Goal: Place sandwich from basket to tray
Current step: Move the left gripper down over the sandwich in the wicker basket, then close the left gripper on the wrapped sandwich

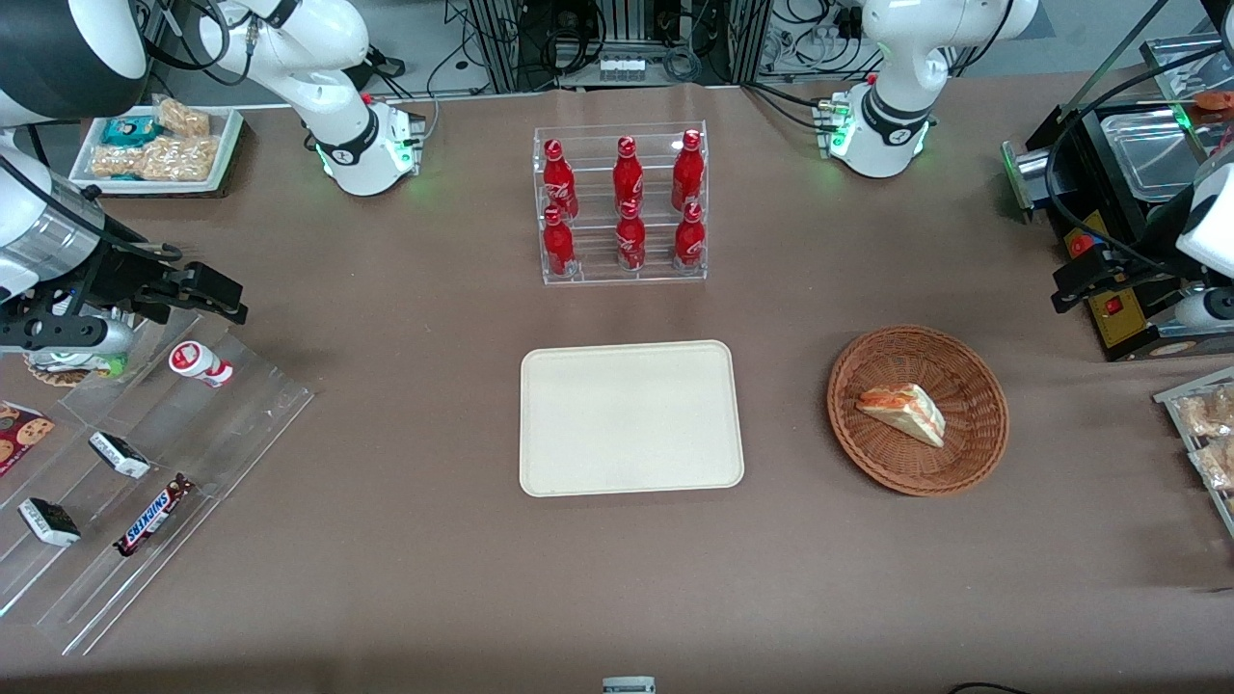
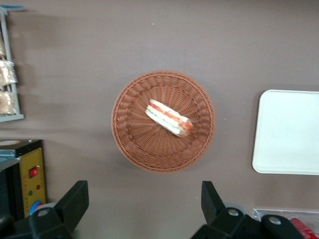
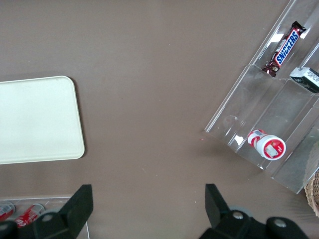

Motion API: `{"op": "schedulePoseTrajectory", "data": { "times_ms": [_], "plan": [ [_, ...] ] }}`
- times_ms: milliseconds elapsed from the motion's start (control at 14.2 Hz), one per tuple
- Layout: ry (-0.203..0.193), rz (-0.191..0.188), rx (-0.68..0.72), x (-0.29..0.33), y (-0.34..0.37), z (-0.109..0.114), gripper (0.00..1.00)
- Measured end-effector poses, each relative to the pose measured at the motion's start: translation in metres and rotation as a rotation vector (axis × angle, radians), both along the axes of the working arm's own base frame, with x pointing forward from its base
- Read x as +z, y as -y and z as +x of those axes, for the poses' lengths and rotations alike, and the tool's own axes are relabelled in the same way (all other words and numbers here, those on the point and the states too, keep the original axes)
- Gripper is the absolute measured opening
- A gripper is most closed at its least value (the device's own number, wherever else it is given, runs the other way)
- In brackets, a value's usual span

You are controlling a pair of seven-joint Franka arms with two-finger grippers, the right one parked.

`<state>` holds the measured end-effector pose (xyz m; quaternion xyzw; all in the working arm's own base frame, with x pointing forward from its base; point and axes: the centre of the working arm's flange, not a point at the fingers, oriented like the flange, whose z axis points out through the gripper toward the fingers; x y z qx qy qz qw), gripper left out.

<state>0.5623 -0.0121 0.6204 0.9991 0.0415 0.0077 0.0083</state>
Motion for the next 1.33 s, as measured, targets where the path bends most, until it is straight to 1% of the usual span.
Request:
{"op": "schedulePoseTrajectory", "data": {
  "times_ms": [140,281,351,491,561,702,842,982,1193,1333],
  "plan": [
    [-0.025,-0.002,0.006,-0.002,-0.003,-0.003,1.00],
    [-0.045,0.005,0.015,-0.010,-0.009,-0.001,1.00],
    [-0.068,0.014,0.014,-0.025,-0.010,0.004,1.00],
    [-0.112,0.037,0.015,-0.091,-0.001,0.023,1.00],
    [-0.119,0.042,0.036,-0.133,0.007,0.033,1.00],
    [-0.116,0.048,0.132,-0.209,0.023,0.043,1.00],
    [-0.097,0.052,0.304,-0.253,0.043,0.048,1.00],
    [-0.073,0.053,0.476,-0.279,0.064,0.052,1.00],
    [-0.051,0.045,0.625,-0.309,0.073,0.051,1.00],
    [-0.069,0.056,0.711,-0.331,0.073,0.044,1.00]
  ]
}}
